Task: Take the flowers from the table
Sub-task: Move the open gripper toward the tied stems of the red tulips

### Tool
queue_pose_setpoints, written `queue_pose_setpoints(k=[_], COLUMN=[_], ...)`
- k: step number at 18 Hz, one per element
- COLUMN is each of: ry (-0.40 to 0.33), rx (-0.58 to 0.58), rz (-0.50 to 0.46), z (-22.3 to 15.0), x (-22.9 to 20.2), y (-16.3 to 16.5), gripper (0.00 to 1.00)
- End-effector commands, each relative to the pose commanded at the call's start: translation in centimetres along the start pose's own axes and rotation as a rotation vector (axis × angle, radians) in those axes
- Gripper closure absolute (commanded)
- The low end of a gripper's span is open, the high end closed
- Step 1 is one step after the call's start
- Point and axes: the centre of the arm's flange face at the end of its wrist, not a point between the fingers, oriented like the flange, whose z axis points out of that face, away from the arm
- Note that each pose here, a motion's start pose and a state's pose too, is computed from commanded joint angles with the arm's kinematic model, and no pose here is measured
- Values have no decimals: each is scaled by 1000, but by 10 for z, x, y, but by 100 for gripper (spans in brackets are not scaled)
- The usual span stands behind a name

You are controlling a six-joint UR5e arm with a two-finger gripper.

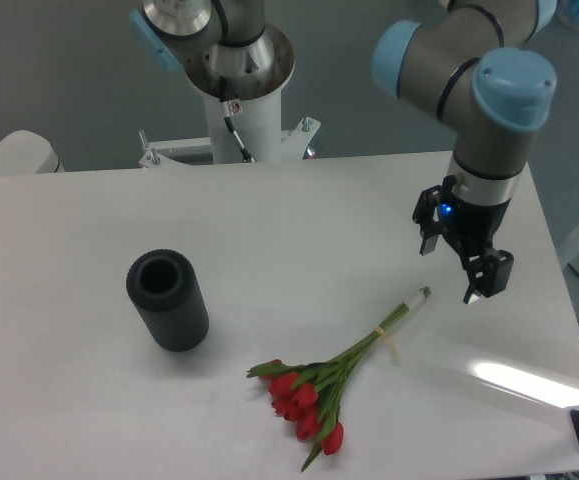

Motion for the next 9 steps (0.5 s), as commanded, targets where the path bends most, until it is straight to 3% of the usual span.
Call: queue_pose_setpoints(k=[5,9], ry=[32,11], rx=[6,-70], rz=[-127,-318], z=[18,40], x=[11,16], y=[-22,-49], gripper=[0,0])
